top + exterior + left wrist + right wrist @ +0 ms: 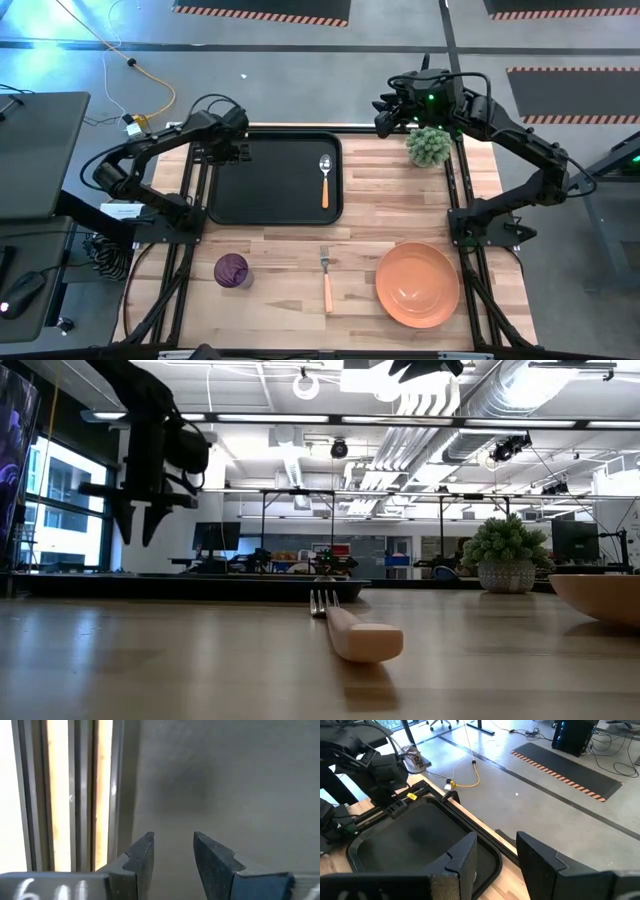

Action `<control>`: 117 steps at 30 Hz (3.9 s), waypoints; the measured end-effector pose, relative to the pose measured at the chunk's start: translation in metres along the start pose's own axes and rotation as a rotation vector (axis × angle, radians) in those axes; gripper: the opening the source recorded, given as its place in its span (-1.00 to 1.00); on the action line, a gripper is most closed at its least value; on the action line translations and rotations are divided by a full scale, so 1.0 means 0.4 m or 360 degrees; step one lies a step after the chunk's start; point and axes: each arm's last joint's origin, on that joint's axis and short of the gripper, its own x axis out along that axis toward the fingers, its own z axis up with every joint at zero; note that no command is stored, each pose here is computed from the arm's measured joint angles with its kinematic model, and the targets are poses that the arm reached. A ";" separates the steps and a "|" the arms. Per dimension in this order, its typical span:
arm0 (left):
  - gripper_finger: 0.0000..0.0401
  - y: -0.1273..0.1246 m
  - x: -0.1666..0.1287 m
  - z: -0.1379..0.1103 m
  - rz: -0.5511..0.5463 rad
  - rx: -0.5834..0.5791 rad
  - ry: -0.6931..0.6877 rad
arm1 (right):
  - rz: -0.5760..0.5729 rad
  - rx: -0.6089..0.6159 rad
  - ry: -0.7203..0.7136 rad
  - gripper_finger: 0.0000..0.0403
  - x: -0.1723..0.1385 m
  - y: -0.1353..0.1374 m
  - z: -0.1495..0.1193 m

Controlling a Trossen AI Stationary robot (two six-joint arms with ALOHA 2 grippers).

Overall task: Pick and place plate/cup/fork/spoon on tray
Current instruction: Put the orange spoon on the black tray, then move the black tray from top left to the top center of the table

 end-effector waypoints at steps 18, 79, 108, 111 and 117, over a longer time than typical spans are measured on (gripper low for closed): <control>-0.36 0.039 0.071 -0.039 0.0235 -0.0055 0.0031 | 0.0000 0.0015 0.0027 -0.36 0.001 0.000 -0.004; -0.47 0.058 0.166 -0.083 0.0125 -0.0034 0.0071 | -0.0002 -0.0021 0.0038 -0.36 0.001 -0.001 -0.006; -0.51 -0.037 0.161 -0.082 -0.0221 0.0027 -0.0109 | -0.0003 0.0060 0.0037 -0.36 0.001 -0.001 -0.006; -0.53 -0.045 0.172 -0.089 -0.0197 0.0057 -0.0084 | -0.0003 0.0064 0.0037 -0.36 0.001 -0.001 -0.006; -0.52 -0.066 0.176 -0.105 -0.0237 0.0064 -0.0063 | -0.0003 0.0069 0.0038 -0.36 0.001 -0.001 -0.006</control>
